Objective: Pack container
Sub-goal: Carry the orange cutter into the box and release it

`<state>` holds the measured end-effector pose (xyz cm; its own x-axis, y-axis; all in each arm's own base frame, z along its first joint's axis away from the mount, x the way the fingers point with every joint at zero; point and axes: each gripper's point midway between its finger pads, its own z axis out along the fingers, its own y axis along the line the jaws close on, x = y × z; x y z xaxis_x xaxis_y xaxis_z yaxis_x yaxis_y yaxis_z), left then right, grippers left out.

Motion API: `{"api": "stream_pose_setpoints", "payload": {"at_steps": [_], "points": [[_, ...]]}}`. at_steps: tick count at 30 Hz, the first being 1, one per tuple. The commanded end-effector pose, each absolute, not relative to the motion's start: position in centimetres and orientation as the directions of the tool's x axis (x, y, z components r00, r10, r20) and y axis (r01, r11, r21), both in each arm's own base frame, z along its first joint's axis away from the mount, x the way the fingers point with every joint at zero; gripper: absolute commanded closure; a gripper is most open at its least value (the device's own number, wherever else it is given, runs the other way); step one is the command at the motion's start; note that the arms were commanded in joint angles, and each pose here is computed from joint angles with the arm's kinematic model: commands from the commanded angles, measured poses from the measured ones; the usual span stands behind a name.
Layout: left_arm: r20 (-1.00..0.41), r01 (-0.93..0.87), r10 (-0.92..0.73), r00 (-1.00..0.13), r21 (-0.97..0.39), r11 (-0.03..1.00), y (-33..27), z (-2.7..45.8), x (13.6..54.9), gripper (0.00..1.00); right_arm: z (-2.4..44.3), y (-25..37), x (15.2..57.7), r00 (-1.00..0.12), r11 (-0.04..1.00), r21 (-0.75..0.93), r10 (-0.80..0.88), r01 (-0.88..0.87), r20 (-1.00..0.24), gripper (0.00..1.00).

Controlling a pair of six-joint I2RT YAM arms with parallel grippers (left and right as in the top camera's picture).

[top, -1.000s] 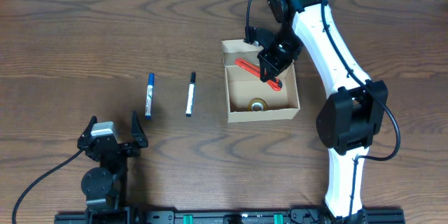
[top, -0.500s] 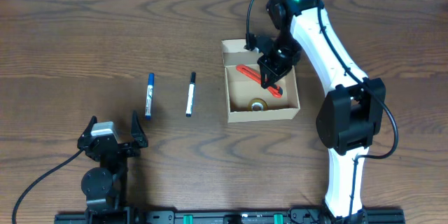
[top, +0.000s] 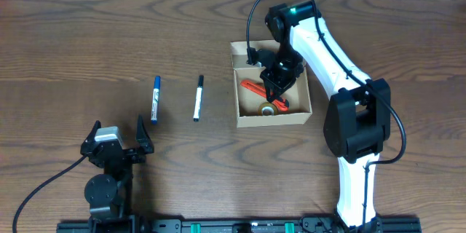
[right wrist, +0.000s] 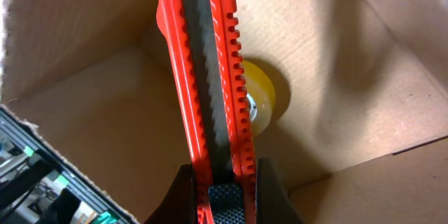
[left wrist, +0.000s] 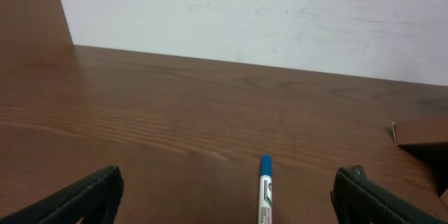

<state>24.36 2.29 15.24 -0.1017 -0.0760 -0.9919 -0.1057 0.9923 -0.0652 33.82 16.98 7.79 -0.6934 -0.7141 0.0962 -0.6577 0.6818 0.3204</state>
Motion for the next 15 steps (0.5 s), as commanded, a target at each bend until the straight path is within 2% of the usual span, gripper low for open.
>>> {"api": "stream_pose_setpoints", "payload": {"at_steps": [1, 15], "points": [[-0.985, -0.125, -0.079, -0.152, -0.060, 0.990, 2.5, 13.5, 24.2, 0.05, 7.7, 16.7, 33.9, -0.700, 0.692, 0.301, -0.707, -0.656, 0.102, 0.99], [-0.985, -0.124, -0.079, -0.152, -0.060, 0.990, 2.5, 13.5, 24.2, 0.05, 5.0, 16.8, 34.6, -0.703, 0.688, 0.287, -0.708, -0.667, 0.064, 0.98]]}}
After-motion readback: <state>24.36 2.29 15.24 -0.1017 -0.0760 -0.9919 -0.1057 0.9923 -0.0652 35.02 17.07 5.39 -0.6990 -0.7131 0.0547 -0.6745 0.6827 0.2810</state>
